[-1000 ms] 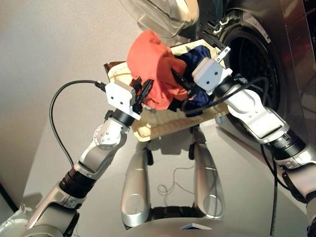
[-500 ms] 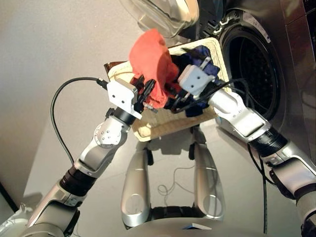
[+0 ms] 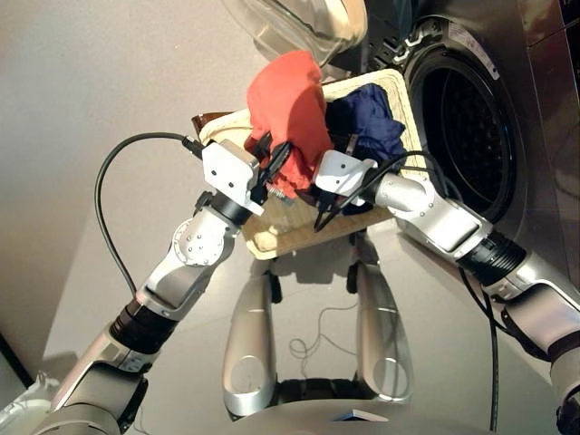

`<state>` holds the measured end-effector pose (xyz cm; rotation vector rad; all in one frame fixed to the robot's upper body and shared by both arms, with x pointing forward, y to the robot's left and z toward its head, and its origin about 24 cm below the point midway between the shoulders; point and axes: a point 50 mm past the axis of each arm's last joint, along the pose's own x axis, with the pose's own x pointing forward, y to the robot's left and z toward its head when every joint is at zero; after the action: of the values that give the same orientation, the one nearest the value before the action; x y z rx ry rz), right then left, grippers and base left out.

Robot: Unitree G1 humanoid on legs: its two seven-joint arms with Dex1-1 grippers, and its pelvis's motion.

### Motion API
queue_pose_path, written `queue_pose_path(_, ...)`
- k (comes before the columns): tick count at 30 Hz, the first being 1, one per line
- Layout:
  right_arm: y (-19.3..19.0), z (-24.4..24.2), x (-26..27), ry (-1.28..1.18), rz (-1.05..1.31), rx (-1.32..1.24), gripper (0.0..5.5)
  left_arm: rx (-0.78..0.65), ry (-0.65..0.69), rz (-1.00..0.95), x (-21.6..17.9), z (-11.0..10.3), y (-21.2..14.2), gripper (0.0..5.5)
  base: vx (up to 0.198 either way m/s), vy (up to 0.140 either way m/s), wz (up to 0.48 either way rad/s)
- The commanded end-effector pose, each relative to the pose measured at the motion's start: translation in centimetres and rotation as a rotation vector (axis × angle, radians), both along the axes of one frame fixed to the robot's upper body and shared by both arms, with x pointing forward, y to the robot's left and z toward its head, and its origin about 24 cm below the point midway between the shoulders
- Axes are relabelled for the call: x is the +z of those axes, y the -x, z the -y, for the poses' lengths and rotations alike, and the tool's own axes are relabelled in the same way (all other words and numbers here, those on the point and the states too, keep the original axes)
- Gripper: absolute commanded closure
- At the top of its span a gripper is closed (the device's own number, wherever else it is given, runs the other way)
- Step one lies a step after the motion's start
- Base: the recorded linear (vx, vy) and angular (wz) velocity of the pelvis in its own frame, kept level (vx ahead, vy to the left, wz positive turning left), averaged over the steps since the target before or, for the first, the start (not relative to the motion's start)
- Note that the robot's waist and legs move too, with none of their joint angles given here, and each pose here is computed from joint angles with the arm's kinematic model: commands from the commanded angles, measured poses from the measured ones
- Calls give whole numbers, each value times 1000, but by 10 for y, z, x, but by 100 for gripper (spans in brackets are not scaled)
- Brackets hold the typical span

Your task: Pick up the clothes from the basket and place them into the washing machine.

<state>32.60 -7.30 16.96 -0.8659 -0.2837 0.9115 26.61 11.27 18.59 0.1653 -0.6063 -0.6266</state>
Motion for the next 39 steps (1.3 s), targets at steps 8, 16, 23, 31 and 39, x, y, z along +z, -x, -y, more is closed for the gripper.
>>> queue_pose_path(8,11,-26,57,-202,281,67,0,-121,91,206,37,16,32,550,0,0,0)
queue_pose_path(16,9,-32,75,-285,382,37,0,-135,132,199,40,18,32,550,0,0,0)
queue_pose_path(23,8,-35,76,-291,399,31,550,-125,142,198,40,18,31,550,0,0,0)
queue_pose_path(31,10,-31,70,-277,384,32,550,-122,131,201,39,18,31,550,0,0,0)
queue_pose_path(39,15,-27,74,-309,427,41,550,-121,139,206,39,17,33,550,0,0,0)
